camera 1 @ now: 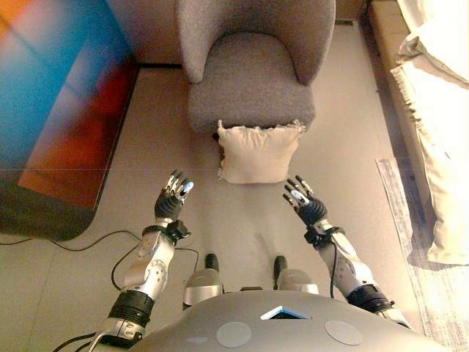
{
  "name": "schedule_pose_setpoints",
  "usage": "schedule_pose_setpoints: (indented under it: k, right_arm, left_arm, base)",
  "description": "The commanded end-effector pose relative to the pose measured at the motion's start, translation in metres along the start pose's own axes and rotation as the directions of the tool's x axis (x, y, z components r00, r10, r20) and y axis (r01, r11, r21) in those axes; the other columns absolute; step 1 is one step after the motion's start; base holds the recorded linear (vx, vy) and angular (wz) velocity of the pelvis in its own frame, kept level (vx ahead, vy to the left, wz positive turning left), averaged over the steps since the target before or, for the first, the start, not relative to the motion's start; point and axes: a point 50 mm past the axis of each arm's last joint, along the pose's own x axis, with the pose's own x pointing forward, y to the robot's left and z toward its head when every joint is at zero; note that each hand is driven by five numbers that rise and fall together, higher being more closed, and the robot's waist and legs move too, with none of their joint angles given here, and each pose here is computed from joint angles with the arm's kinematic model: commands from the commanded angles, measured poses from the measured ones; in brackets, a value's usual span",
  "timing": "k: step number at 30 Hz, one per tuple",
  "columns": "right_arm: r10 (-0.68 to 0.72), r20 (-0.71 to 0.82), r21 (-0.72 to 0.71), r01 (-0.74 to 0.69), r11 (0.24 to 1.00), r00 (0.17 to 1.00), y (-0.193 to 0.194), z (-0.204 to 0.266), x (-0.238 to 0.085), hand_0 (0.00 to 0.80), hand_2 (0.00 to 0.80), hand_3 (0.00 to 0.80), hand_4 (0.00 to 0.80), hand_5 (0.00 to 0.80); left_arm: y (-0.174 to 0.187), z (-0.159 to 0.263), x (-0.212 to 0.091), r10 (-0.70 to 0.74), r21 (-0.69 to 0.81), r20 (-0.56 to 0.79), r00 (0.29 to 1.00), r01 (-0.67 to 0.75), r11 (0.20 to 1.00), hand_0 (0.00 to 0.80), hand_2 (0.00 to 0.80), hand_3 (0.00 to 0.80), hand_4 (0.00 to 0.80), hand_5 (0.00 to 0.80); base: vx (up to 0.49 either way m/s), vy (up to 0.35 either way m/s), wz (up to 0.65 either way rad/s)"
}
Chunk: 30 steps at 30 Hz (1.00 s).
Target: Pick up the cushion and take it to the sofa
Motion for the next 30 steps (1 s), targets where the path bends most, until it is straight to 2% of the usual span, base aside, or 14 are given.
schedule_pose_setpoints:
  k: [1,20,30]
  right_arm:
    - [0.091,0.136,-0.014,-0.09,0.996,0.987,0.022,0.028,0.008,0.0,0.0,0.0,0.0,0.0]
    - [0.087,0.084,0.022,-0.089,0.996,0.993,0.016,0.013,-0.003,0.0,0.0,0.0,0.0,0.0]
    - [0.089,0.09,0.03,-0.092,0.995,0.992,0.019,0.015,0.001,0.0,0.0,0.0,0.0,0.0]
  left_arm:
    - [-0.003,0.028,0.004,-0.032,0.111,0.137,0.99,0.017,0.994,0.0,0.0,0.0,0.0,0.0]
    - [0.004,0.026,-0.009,-0.045,0.074,0.153,0.987,0.034,0.997,0.0,0.0,0.0,0.0,0.0]
    - [0.003,0.027,-0.001,-0.02,0.03,0.162,0.987,0.015,0.999,0.0,0.0,0.0,0.0,0.0]
  base:
    - [0.0,0.0,0.0]
    - [0.006,-0.004,0.0]
    - [-0.02,0.039,-0.04]
